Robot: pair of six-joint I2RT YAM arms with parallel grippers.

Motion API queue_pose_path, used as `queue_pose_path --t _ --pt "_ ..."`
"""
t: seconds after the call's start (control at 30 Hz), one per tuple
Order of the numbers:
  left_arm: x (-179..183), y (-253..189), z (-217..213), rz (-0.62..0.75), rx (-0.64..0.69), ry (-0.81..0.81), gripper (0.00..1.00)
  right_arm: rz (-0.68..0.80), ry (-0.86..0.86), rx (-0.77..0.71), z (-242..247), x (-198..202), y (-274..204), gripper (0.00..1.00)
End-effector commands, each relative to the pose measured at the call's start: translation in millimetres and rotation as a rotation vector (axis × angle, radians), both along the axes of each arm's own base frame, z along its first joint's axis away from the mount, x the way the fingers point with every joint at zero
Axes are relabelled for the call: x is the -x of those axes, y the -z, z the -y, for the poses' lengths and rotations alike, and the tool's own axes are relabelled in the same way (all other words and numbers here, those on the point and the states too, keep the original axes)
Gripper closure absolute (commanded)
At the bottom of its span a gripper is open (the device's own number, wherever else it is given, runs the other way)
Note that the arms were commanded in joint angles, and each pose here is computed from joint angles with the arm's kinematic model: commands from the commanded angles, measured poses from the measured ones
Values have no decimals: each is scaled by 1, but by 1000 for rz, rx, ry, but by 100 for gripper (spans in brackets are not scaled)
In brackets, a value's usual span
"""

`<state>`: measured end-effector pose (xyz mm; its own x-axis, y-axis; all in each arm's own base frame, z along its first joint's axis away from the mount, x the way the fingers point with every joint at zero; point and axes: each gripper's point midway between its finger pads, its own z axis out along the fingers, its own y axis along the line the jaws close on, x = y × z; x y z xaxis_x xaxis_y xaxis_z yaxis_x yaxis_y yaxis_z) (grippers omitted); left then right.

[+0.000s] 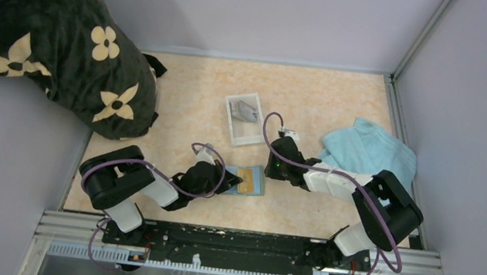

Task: Put the credit cards into the card holder
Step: Insert the credit card into the card holder.

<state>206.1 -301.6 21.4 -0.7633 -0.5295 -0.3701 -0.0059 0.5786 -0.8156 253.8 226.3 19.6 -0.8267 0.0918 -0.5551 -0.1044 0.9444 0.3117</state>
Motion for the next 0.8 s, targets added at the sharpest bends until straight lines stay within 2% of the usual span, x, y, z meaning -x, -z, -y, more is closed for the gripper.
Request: queue_pose_path --t 0.0,0.47,0.77 --pt "32 60 -34 -153 -218 30 100 -175 56 270 66 50 39 74" --pt "30 60 -29 -155 -244 49 100 -131 -65 80 28 57 16 75" --pt "30 61 -28 -159 -260 59 100 -111 -88 36 18 56 8 76"
